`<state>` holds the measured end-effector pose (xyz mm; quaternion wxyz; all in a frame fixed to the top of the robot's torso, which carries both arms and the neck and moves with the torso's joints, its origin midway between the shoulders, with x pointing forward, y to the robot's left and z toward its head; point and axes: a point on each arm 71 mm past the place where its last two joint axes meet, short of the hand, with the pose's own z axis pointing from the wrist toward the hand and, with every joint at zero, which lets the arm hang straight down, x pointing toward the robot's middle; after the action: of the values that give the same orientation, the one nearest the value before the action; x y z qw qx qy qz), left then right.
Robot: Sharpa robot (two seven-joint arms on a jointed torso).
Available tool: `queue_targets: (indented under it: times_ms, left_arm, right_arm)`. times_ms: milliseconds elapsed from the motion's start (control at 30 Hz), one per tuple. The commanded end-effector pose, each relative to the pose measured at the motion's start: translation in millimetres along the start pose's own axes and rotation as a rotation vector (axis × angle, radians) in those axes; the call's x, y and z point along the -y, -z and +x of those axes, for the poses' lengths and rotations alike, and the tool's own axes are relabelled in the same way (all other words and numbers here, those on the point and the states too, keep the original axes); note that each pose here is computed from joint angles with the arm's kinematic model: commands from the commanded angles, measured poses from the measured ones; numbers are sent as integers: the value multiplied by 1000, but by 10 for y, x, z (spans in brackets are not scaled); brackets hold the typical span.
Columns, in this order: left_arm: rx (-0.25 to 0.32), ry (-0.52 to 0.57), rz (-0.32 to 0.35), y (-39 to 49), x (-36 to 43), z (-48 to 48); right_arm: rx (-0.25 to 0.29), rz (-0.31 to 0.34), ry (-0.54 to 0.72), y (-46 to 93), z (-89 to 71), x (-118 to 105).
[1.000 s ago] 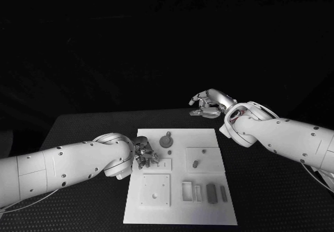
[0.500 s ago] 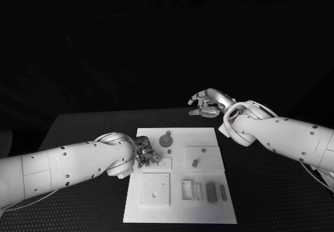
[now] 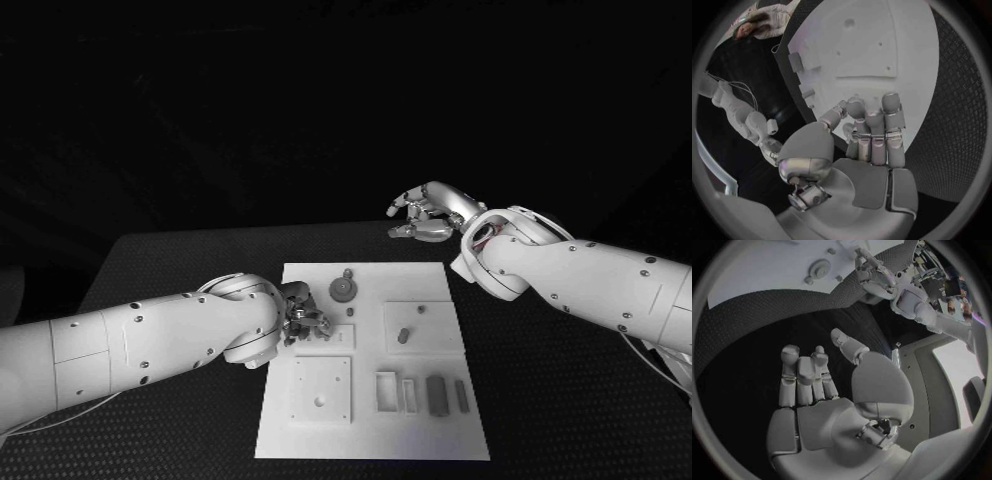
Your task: Assemble the parts on the task board
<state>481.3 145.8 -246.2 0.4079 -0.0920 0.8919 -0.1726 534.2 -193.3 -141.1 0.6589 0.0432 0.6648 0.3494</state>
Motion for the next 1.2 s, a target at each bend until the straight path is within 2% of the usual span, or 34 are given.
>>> queue_targets:
  times_ms: [33, 367, 900, 1200]
  left_arm:
    - [-9, -17, 1, -4, 19, 17]
    - [-32, -30, -3, -20, 31, 55]
    - [-30, -35, -18, -39, -4, 34]
    - [-25, -32, -32, -64, -48, 24]
  right_arm:
    - [-16, -12, -2, -3, 14, -21]
    - [-20, -12, -3, -5, 20, -25]
    - [-23, -14, -4, -9, 27, -31]
    - [-24, -14, -4, -10, 28, -30]
